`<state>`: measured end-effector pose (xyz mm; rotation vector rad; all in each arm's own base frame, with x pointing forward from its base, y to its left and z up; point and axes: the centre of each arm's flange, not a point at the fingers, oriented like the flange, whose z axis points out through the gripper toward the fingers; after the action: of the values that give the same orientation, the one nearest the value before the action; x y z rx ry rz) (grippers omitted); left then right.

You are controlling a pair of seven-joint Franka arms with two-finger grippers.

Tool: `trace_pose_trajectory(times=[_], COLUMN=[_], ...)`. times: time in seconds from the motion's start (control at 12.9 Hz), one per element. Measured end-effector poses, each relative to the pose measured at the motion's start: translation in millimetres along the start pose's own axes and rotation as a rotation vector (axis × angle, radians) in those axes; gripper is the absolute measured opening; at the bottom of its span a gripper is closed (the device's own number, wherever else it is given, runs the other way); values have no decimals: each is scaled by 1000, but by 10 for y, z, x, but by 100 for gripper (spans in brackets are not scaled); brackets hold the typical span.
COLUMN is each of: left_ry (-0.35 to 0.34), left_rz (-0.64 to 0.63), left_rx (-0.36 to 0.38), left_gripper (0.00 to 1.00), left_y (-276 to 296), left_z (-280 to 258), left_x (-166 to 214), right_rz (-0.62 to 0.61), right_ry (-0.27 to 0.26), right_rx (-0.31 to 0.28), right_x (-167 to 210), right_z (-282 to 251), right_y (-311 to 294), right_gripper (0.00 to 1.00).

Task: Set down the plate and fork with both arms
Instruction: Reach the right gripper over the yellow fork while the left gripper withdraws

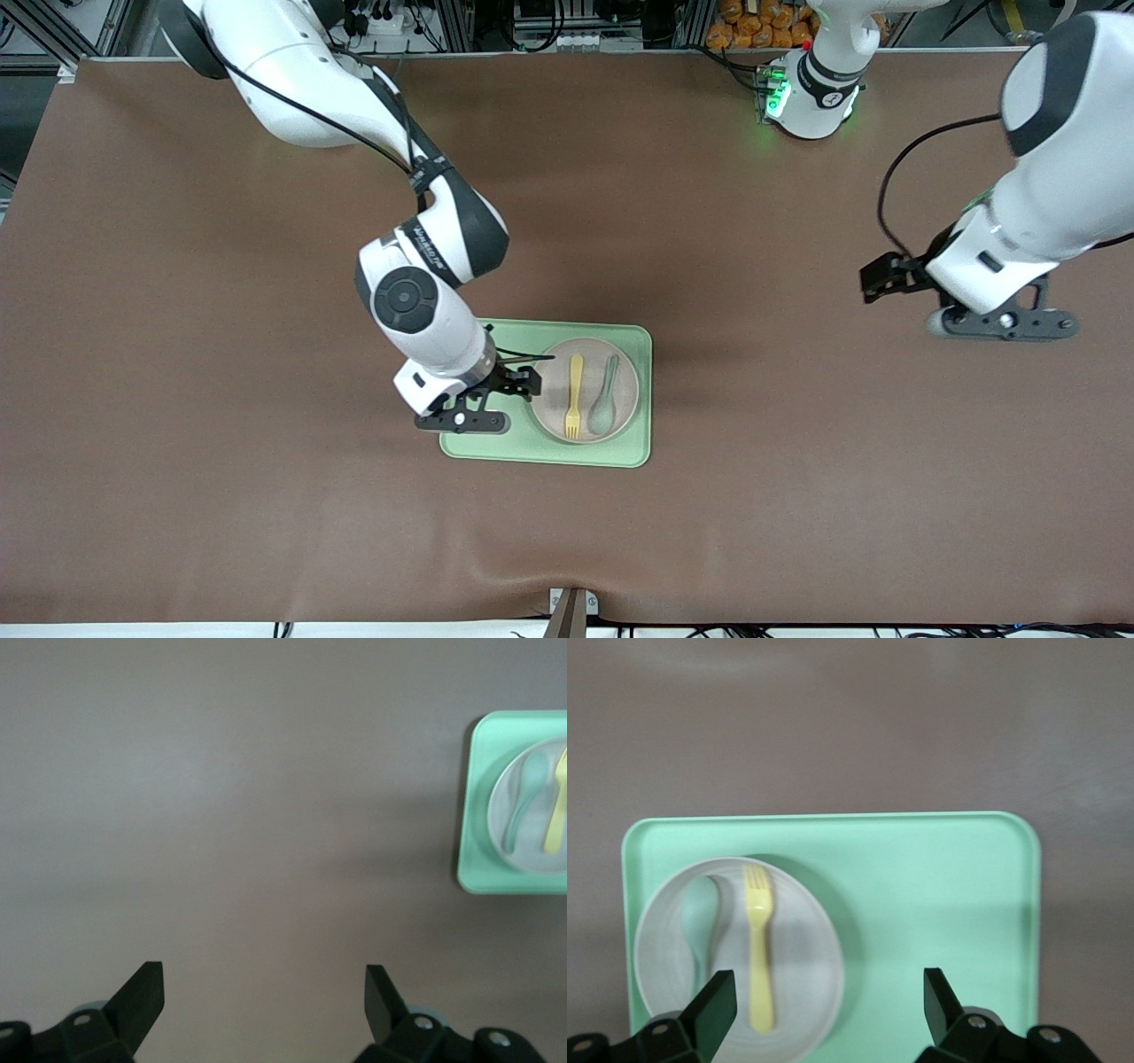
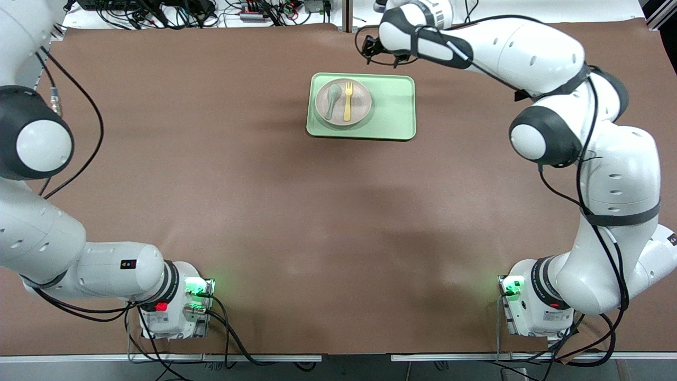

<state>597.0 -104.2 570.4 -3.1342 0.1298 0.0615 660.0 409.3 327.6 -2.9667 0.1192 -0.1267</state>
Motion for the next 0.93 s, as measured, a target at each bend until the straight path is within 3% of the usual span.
trace_pose_trajectory(times=[0.39,0.7,0.93], left_ry=[-2,-3,2], left_rz=[22,22,21], left_rx=[9,7,7], left_gripper=[100,100,100], left_y=[-245,-239,-233], left_z=[-209,-214,-321], left_x=[-149,-157,-234], right_rz=[4,-8,-19], right_ry=[2,14,30], right_rx=[9,-46,-61], right_x=[-170,-408,-448], right_z=[461,909,1022], right_y=[-325,-575,-635], right_gripper=[83,76,65])
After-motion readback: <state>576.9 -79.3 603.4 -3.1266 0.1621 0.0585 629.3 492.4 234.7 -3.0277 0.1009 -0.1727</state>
